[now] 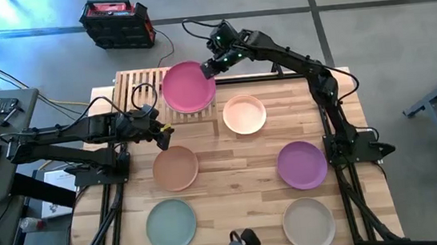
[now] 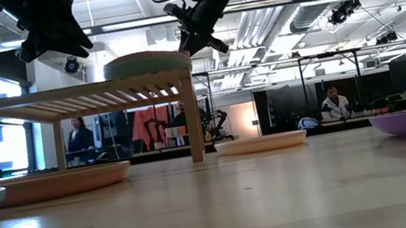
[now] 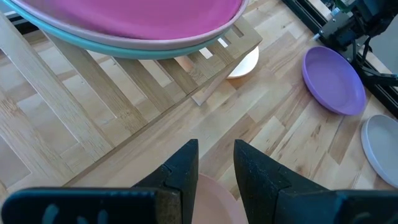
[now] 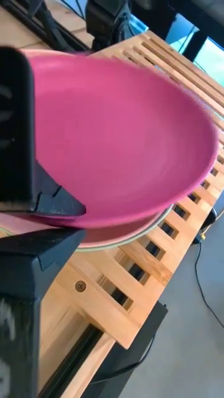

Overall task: Place and stack plates onto a shelf
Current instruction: Stack the pink plate on top of the brown plate on the shelf, then stack the brown plate on top of the pink plate on the shelf

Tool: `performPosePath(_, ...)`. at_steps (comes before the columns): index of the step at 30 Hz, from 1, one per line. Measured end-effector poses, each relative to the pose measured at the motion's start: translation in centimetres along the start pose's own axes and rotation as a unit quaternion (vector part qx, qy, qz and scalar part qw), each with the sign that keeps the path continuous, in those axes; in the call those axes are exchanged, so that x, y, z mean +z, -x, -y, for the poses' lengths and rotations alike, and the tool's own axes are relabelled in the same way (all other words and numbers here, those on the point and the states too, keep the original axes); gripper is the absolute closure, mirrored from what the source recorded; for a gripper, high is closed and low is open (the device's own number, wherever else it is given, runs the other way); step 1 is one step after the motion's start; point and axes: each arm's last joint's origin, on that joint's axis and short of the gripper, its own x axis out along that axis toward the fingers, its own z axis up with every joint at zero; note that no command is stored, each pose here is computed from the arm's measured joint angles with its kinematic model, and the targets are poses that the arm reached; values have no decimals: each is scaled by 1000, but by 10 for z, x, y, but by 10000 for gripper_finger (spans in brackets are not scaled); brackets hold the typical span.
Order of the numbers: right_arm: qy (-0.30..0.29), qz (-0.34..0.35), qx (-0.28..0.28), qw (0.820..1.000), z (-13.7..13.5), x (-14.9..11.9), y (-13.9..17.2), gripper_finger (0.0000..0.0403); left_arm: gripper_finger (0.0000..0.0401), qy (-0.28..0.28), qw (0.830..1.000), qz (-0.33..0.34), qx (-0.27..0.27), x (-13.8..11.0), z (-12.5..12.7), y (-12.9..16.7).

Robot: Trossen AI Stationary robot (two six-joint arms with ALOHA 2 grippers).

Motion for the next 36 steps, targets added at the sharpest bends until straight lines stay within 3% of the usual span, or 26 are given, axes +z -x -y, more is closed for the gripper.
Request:
performPosePath(7,4,3,-8,1000,-2,-1,-1,328,311,0,1000,0,0,0,0,0)
performPosePath(13,4,-4,0,1000,-3,-1,2,303,311,0,1000,0,0,0,0,0)
performPosePath(26,5,-21,0,1000,-8,1,19,295,311,0,1000,0,1,0,0,0)
performPosePath(36,-14,-68,79,994,-15,-4,22,295,311,-25,1000,2,6,0,-1,0)
